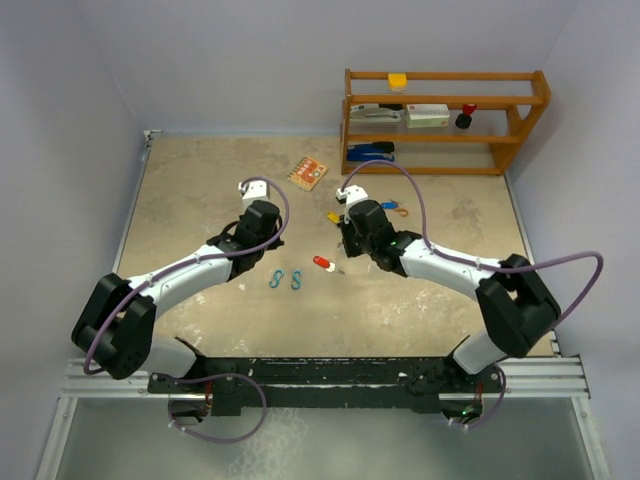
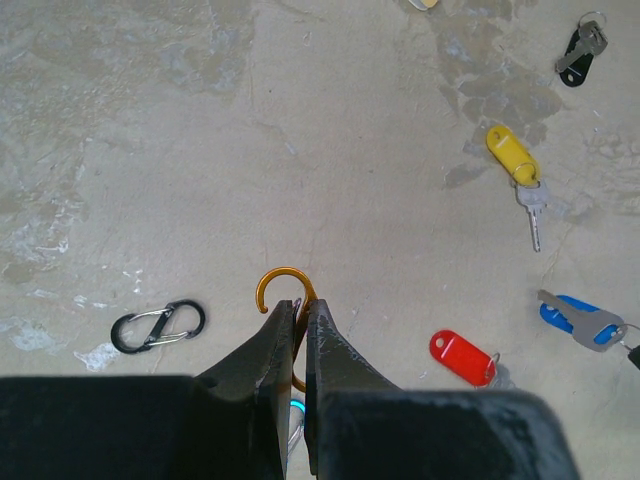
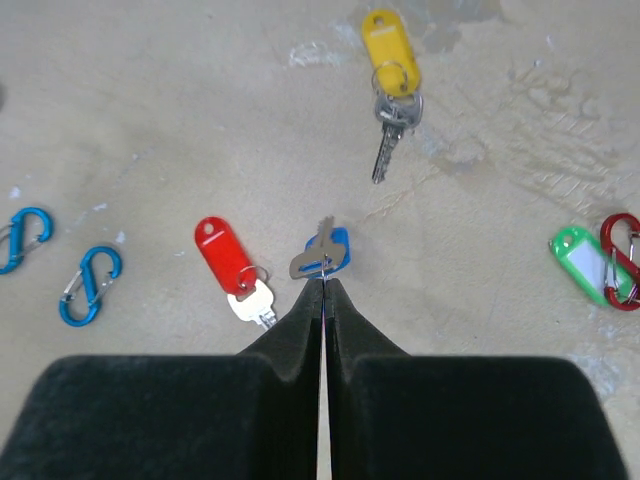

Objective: Put the keys on the keyring

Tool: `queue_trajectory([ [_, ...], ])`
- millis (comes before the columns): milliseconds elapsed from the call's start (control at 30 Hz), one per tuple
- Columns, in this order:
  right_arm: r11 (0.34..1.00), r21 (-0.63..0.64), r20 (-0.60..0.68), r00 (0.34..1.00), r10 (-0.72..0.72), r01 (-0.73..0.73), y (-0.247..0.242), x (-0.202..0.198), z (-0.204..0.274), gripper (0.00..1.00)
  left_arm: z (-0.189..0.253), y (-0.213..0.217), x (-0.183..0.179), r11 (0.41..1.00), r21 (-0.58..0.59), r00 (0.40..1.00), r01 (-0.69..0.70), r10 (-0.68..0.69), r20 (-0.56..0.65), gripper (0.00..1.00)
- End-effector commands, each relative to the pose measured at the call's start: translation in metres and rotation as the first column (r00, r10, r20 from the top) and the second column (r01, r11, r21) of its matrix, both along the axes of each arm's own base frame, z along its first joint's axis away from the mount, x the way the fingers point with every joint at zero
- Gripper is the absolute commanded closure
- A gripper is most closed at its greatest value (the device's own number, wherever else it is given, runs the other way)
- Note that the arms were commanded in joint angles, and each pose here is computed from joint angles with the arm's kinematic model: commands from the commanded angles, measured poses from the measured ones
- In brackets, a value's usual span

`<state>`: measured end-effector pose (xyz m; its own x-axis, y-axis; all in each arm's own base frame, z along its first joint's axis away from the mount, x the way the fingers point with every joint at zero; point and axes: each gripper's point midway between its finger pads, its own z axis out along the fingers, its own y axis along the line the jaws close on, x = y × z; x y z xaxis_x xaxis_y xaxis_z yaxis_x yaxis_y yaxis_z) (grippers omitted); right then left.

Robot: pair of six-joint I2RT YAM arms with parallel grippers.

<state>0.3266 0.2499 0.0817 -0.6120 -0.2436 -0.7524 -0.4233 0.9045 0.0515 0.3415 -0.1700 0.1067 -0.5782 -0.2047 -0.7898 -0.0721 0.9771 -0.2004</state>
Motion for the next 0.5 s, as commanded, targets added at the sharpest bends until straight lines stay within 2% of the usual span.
queue_trajectory([
  [0,0.995,0.078,0.119,0.991,0.059,-0.069,0.011,0.002,0.032,1.0,0.013,-0.007,0.008,0.999,-0.046,0.999,0.017,-0.015,0.045,1.0],
  [233,0.981,0.111,0.174,0.975,0.139,-0.16,0.022,-0.002,0.052,1.0,0.019,-0.012,0.007,0.996,-0.077,0.998,0.037,-0.033,0.058,1.0],
  [467,0.964,0.148,0.185,0.963,0.194,-0.222,0.031,-0.009,0.058,1.0,0.028,-0.028,0.005,0.986,-0.125,0.992,0.113,-0.106,0.065,1.0],
])
